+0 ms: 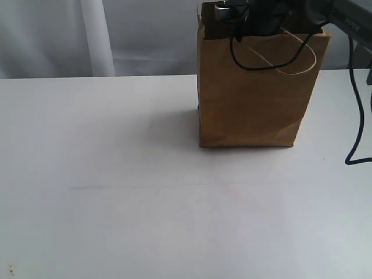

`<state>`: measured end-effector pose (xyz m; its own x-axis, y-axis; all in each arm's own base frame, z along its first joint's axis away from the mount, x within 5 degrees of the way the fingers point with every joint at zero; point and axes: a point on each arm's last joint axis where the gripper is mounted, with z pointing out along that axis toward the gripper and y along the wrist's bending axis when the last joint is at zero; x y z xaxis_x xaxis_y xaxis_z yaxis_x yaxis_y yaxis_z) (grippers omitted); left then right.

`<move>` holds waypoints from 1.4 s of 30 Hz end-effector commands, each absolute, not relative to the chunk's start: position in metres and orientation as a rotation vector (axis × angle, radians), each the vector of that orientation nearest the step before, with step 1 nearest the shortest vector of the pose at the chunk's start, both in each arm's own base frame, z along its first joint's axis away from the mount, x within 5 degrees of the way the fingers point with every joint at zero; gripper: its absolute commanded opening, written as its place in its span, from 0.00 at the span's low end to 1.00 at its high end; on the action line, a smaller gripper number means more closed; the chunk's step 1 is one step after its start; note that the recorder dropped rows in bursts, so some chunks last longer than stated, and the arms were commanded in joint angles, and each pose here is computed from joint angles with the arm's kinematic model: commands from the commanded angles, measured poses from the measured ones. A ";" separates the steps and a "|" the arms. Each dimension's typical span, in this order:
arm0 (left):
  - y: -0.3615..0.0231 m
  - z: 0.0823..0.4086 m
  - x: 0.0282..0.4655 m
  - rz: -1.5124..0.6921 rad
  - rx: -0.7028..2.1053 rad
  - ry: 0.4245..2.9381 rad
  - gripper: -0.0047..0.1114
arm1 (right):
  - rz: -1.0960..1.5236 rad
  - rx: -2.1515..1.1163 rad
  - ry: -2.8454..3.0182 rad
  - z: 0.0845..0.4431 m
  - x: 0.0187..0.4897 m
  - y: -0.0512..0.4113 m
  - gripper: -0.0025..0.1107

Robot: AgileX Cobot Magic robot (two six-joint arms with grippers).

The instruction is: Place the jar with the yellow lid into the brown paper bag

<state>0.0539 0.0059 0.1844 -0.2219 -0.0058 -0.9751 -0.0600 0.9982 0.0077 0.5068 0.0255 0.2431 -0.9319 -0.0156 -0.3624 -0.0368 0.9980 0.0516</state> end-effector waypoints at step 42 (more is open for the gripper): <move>0.005 0.186 0.054 0.038 -0.048 1.786 0.05 | 0.449 -0.224 2.342 0.402 0.216 0.043 0.02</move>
